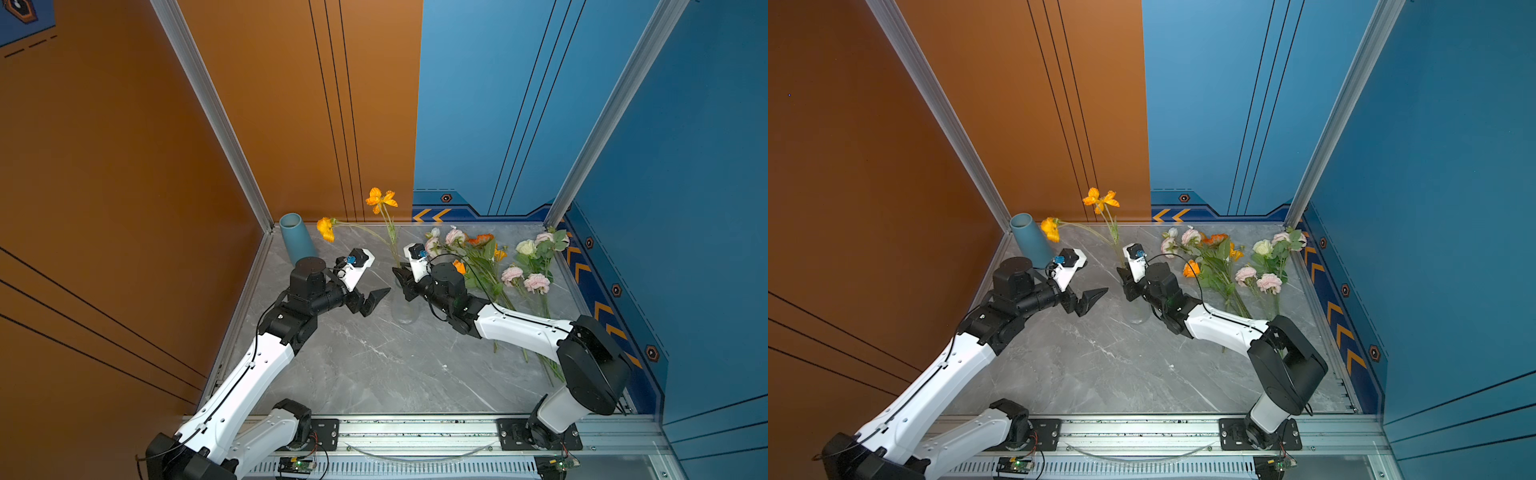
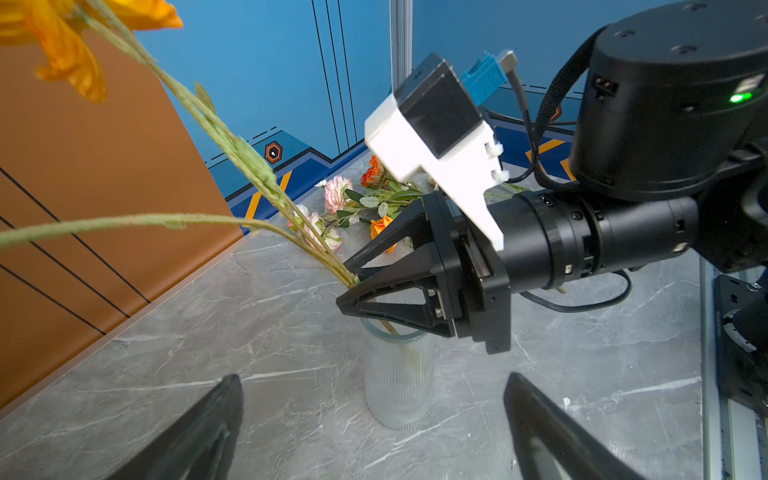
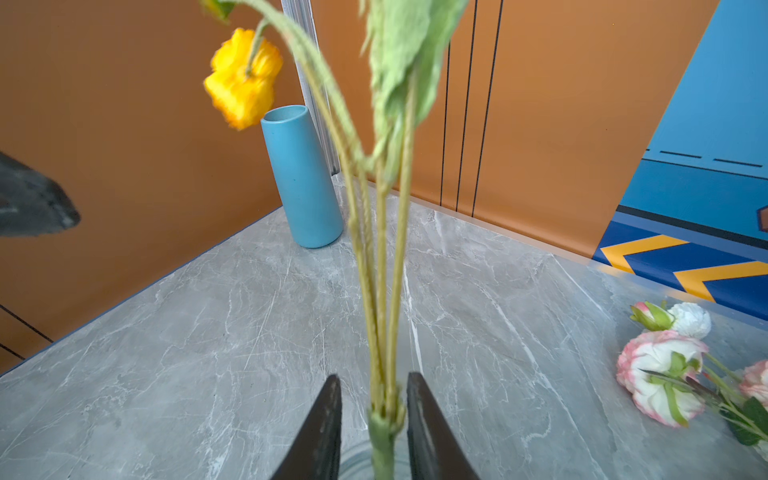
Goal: Arrange the flowers into the vase
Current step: 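Lower the poppy stems into the vase and open the right gripper, then withdraw the right gripper and reach down to the pink rose stems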
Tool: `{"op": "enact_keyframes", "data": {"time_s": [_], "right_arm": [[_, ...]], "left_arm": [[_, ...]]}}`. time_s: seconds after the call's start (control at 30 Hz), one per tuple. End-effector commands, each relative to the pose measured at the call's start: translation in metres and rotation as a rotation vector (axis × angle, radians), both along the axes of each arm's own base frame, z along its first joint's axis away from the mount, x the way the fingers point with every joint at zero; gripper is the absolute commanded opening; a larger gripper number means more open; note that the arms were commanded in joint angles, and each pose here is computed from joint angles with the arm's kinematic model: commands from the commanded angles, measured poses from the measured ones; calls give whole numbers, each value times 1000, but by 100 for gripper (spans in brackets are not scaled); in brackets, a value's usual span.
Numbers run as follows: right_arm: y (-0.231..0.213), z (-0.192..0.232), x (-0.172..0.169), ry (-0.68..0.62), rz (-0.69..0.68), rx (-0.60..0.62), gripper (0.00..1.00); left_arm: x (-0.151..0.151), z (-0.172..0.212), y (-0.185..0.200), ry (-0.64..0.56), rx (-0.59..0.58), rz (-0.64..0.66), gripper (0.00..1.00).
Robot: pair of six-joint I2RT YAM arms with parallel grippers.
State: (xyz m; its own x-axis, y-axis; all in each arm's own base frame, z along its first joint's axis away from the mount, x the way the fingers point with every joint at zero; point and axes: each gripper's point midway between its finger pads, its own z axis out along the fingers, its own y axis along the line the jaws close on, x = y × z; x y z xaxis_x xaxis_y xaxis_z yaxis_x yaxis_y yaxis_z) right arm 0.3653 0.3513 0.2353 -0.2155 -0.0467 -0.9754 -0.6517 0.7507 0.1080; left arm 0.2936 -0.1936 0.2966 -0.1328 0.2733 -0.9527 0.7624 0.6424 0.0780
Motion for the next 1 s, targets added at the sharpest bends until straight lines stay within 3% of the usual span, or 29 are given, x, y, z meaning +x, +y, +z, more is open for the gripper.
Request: {"op": "enact_keyframes", "data": {"time_s": [0.0, 0.3, 0.63, 0.8, 0.97], "right_arm": [[-6, 8, -8, -17, -5, 1, 32], [-28, 16, -20, -15, -47, -22, 51], [-90, 13, -32, 78, -233, -86, 88], [-154, -2, -35, 208, -401, -160, 92], [-242, -19, -38, 389, -604, -213, 86]], "left_arm": [[-2, 1, -3, 11, -20, -23, 98], [-8, 4, -9, 6, -26, -52, 98], [-38, -13, -52, -44, 69, -144, 98], [-53, -27, -74, -73, 134, -184, 98], [-62, -32, -96, -89, 138, -172, 98]]}}
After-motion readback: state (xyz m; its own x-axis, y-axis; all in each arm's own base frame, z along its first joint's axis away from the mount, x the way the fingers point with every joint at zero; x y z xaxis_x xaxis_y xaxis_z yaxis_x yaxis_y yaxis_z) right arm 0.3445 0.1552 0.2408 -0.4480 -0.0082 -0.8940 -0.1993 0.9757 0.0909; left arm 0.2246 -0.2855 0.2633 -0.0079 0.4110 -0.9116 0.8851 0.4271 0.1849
